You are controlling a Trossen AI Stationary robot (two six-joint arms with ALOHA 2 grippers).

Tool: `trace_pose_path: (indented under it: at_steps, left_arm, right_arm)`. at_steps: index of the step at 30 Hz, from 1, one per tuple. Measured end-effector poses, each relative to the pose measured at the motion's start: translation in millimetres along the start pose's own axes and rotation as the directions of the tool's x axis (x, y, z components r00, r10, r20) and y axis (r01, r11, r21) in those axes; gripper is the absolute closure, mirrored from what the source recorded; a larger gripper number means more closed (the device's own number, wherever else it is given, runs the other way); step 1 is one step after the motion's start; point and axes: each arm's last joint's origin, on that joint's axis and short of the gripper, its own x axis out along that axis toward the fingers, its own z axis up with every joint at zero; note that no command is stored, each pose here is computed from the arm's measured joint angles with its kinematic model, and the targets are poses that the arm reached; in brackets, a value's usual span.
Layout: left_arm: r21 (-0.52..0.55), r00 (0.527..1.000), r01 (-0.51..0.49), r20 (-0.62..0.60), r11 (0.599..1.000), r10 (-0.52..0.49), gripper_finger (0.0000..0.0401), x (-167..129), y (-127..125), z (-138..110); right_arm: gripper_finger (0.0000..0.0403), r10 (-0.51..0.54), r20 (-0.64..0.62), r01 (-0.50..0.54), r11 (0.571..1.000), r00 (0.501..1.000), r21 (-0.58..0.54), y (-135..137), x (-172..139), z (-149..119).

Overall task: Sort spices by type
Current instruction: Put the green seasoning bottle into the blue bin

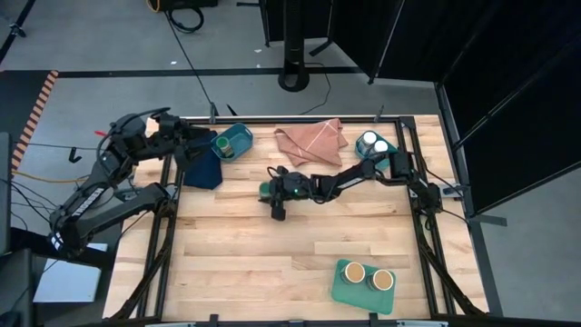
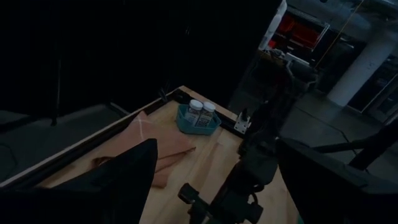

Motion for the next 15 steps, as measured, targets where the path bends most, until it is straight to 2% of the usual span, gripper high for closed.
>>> trace_pose_path:
  at_steps: [9,15]
  left_arm:
    - [-0.02,0.998,0.031,-0.058,0.999,-0.032,0.0068,11,5,-2]
    - [-0.049,0.987,0.059,-0.149,0.997,-0.066,0.0068,25,13,-6]
  right_arm:
    - [0.02,-0.009,-0.015,0.011,0.996,1.0,0.092,7,-4,4]
    - [0.02,-0.067,0.011,0.066,0.994,0.998,0.086,4,-17,26]
